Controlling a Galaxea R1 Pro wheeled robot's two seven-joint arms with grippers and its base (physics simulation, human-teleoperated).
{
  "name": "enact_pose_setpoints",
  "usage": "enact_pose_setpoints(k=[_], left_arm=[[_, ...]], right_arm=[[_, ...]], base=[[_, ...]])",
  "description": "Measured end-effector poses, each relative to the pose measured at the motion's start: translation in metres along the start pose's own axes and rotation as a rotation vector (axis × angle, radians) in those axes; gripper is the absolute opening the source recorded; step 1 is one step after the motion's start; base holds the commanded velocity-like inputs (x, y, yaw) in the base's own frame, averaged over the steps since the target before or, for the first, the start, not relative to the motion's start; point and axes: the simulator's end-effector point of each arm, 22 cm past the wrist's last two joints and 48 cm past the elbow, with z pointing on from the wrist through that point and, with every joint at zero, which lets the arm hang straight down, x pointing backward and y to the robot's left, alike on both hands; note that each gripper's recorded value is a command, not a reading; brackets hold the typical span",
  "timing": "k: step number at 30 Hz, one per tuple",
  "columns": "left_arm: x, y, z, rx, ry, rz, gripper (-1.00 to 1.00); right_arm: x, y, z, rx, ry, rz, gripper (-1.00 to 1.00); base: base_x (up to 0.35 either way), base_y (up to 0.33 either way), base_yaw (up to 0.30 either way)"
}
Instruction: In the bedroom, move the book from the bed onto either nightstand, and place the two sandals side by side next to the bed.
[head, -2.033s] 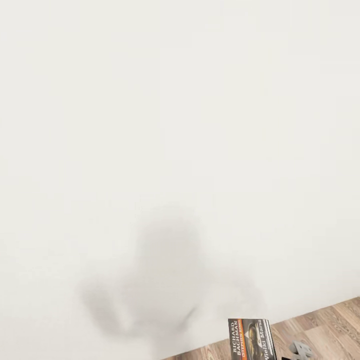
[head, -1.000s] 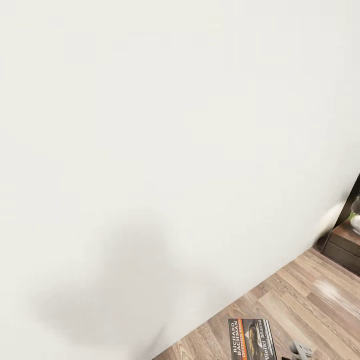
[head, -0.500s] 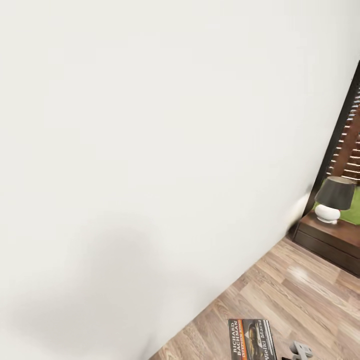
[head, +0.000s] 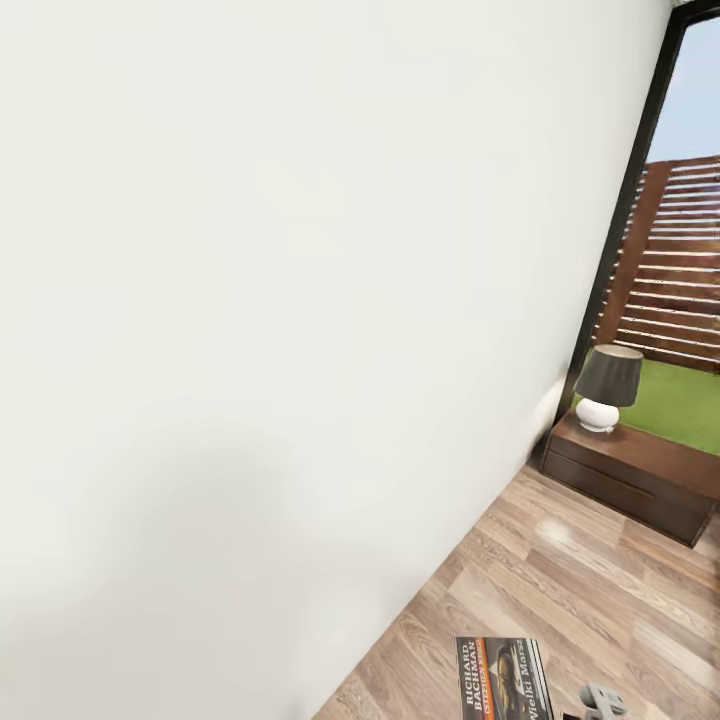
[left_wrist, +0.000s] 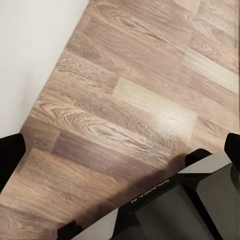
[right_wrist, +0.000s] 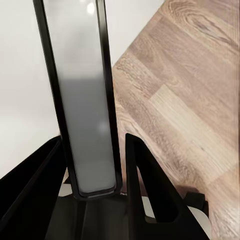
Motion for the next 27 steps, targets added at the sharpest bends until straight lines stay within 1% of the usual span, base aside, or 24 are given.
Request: enact_pose_setpoints(k=[27], left_arm=[[0.0004,-0.0002,0.0001,0.0,0.001,0.0,1.0]], right_arm=[[0.0007,-0.0002,0.0,0.001,0.003,-0.002,-1.0]], base=[[0.002,0.0,-0.284]])
